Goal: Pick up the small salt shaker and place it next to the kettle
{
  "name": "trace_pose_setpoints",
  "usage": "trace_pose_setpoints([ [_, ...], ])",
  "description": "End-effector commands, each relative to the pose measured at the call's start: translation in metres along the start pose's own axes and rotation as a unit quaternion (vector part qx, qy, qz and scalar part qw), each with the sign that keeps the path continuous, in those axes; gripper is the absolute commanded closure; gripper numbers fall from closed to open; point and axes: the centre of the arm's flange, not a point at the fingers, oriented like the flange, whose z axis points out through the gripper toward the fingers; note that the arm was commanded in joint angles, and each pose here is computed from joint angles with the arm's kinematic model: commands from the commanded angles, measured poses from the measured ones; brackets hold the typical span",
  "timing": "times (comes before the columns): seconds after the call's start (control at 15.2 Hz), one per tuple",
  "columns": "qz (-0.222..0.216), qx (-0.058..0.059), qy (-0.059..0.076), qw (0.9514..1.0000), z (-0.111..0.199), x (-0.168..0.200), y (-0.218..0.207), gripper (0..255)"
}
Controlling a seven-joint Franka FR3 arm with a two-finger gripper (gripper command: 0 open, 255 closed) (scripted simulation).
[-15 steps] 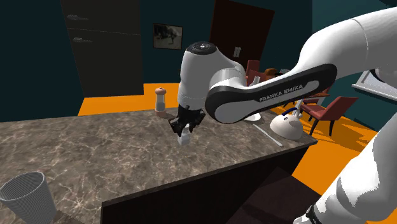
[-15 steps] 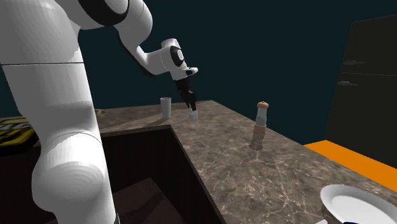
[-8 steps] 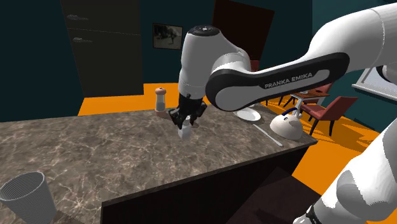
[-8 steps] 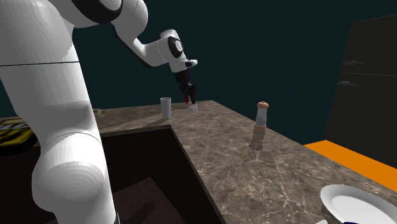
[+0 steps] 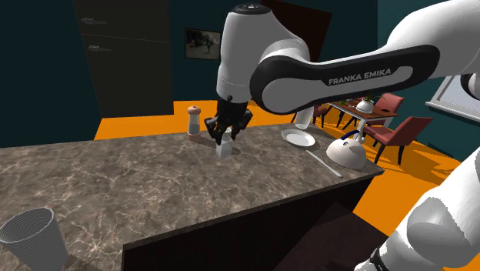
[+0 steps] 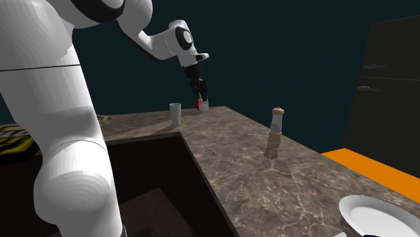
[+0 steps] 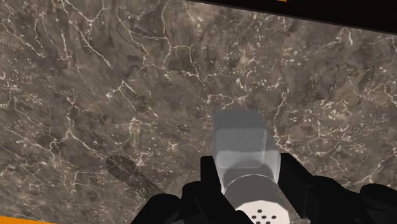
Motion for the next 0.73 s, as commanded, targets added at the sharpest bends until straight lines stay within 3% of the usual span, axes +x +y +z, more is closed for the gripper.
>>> trace_pose_setpoints([
  [0.0, 0.000, 0.000, 0.000, 1.0000, -0.009, 0.004, 0.002, 255],
  [0.4, 0.000, 0.000, 0.000, 1.0000, -0.038, 0.012, 0.005, 255],
  [0.66, 0.000, 0.000, 0.000, 1.0000, -0.031, 0.016, 0.058, 255],
])
